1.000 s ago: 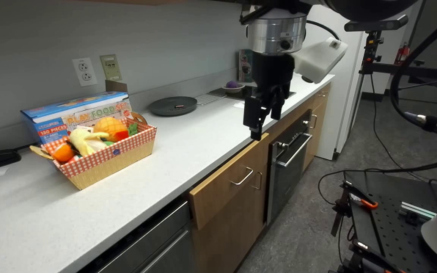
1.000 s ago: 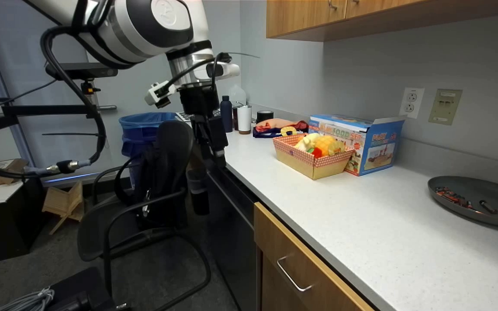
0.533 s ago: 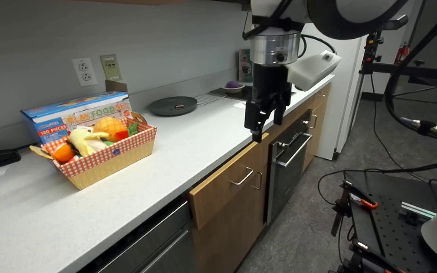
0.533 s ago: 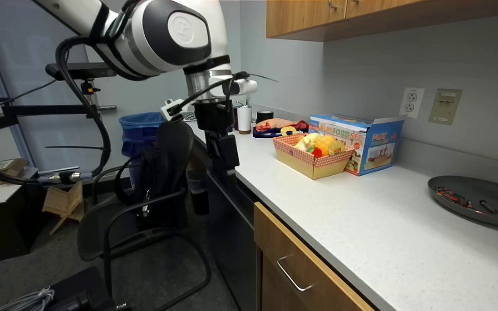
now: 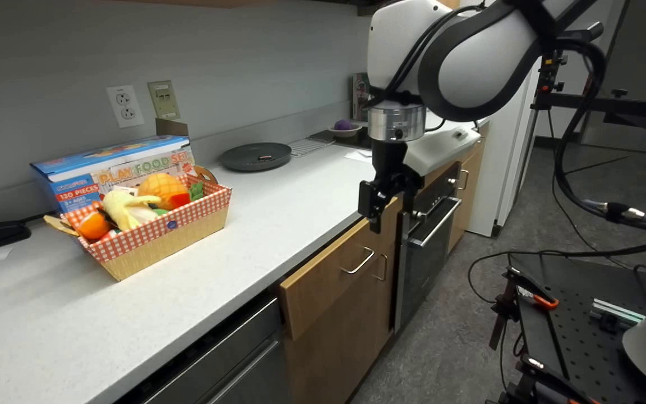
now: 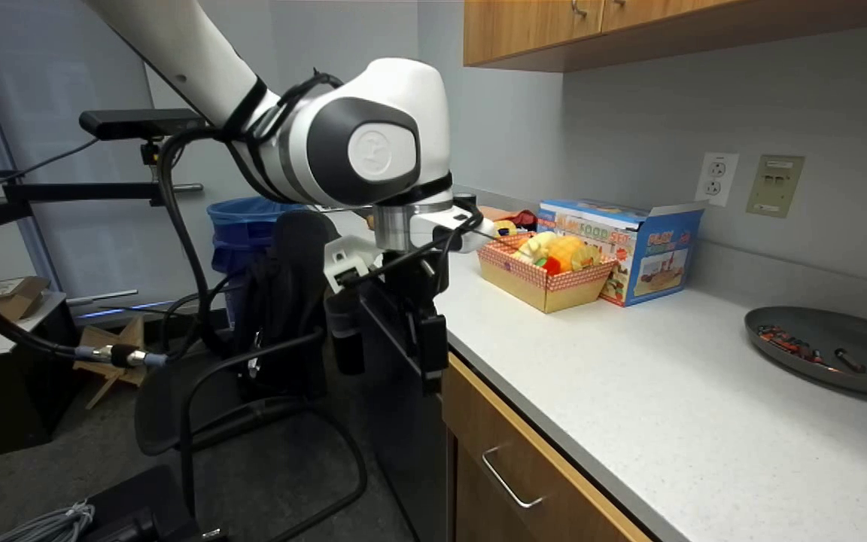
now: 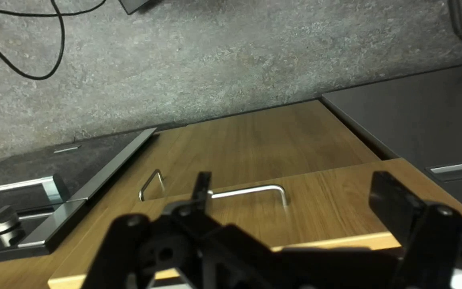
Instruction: Open the top drawer of the kitchen unit,remove the orange cup and close it
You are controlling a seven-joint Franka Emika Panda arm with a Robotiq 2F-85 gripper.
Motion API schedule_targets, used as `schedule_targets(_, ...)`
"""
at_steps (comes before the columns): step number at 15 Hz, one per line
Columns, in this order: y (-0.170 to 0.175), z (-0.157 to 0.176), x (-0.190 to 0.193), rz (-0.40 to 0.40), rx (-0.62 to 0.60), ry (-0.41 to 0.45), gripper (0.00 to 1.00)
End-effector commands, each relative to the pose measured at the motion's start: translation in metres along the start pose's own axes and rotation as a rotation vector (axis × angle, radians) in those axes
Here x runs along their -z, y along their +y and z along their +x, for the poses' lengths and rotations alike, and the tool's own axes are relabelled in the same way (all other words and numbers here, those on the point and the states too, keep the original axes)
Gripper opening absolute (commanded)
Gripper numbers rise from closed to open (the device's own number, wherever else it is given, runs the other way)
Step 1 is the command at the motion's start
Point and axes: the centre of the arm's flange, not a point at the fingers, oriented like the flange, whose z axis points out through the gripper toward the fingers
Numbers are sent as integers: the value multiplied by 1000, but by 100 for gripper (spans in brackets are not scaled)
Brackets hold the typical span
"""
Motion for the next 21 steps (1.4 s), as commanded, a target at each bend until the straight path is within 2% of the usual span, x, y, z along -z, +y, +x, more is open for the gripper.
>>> schedule_targets(1, 13, 22, -37, 52, -85, -24, 100)
schedule_targets(8, 53, 45, -91, 69, -257, 11, 100)
schedule_targets(16, 80, 45, -145, 94, -458, 32, 100)
schedule_targets(19, 85, 42, -158, 99, -517, 28, 100)
schedule_targets(20, 83, 41, -148, 86, -472, 16, 100)
schedule_targets(21, 84, 40, -152, 86, -485, 14, 100)
